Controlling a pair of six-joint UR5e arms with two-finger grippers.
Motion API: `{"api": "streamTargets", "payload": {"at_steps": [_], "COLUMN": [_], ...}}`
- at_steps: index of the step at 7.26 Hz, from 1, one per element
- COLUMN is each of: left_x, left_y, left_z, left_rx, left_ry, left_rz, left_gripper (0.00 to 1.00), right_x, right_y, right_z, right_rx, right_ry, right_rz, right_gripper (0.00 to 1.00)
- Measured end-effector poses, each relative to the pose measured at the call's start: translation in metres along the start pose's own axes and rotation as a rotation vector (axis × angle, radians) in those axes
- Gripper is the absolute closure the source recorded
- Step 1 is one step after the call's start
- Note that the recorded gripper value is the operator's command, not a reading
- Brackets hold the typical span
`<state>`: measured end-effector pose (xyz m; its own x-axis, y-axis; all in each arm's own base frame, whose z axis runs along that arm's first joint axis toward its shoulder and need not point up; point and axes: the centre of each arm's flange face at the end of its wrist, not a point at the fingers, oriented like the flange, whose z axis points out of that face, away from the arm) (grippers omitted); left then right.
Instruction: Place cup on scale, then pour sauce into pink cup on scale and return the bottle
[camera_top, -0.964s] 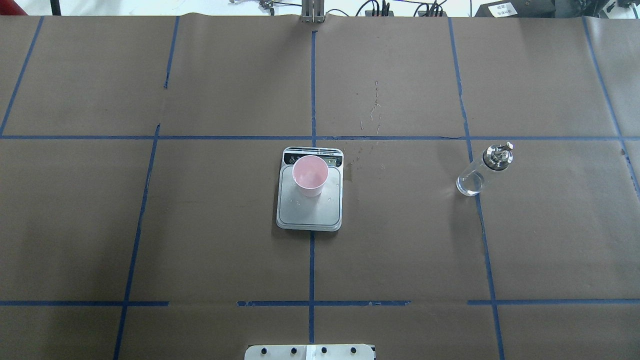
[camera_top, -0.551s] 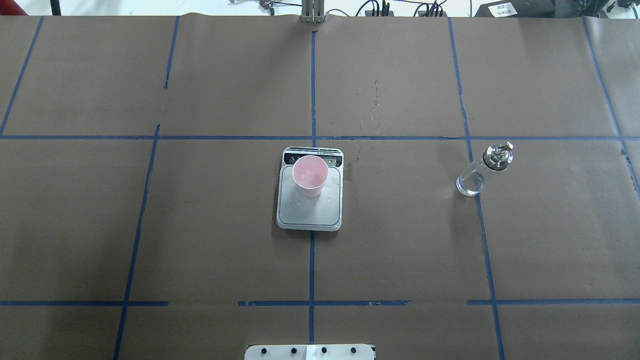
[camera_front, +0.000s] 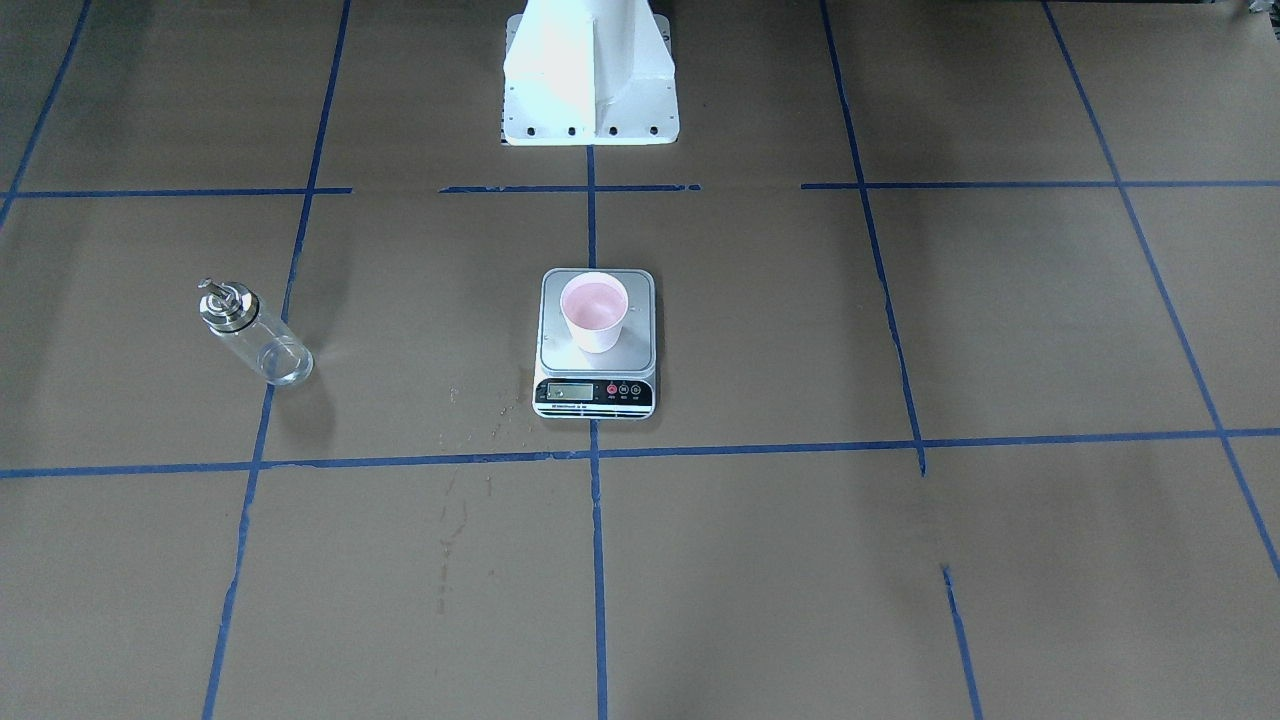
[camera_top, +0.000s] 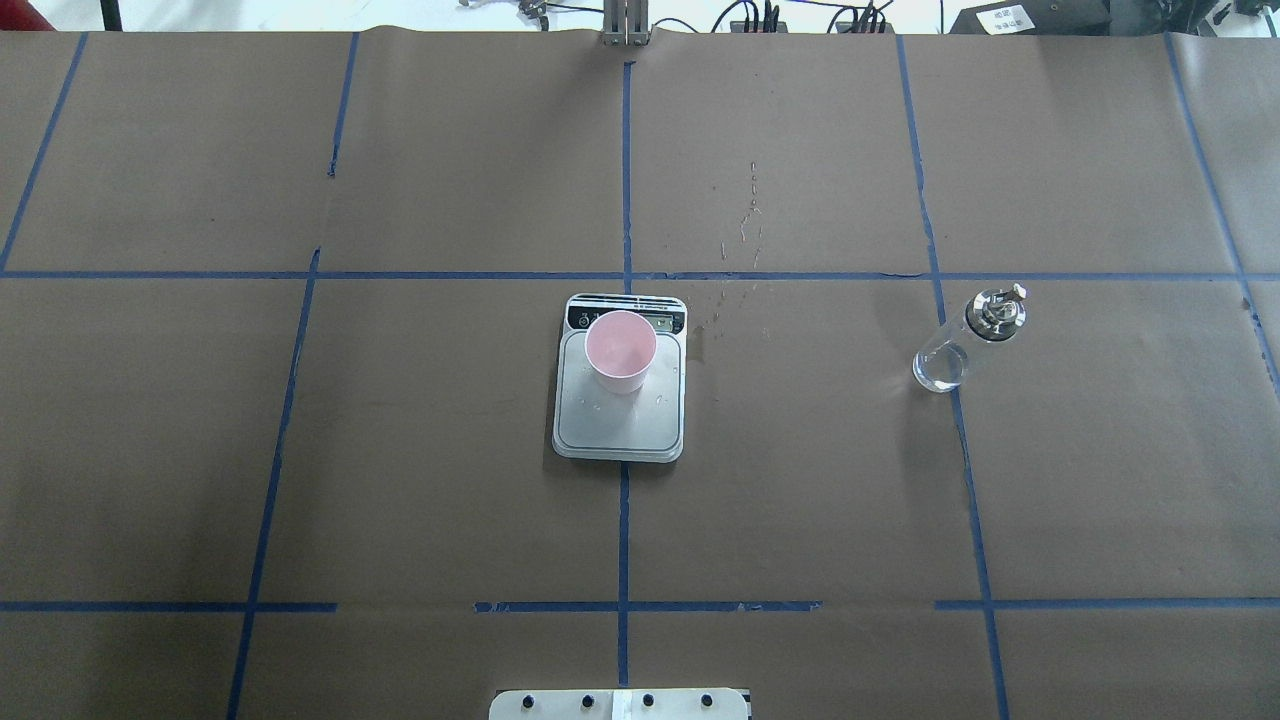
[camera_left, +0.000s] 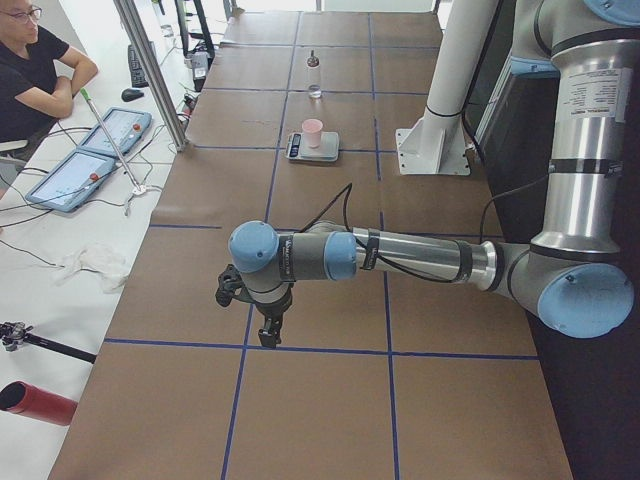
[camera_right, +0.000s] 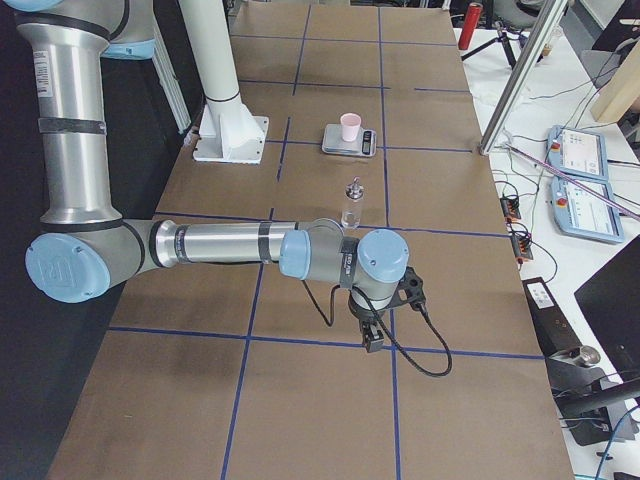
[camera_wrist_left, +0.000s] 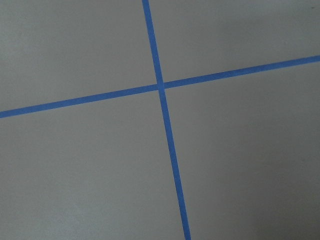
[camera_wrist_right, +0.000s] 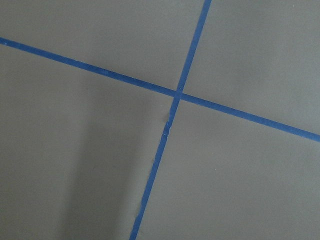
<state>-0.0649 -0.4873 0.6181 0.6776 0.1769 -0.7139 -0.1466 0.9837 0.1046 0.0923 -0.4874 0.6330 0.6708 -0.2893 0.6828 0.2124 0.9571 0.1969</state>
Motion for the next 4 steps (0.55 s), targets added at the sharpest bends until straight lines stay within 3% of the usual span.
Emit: {"api": "streamTargets", "payload": {"at_steps": [4], "left_x": [0.001], "left_y": [-0.002], "left_z": [-0.002], "left_rx": [0.003], "left_ry": [-0.001], "left_rz": [0.002], "left_gripper": [0.00], "right_x": [-0.014], "right_y": [-0.007], "right_z": [0.001], "right_rx": [-0.001], "right_ry": [-0.001], "right_rz": [-0.031], "right_gripper": [0.00]}}
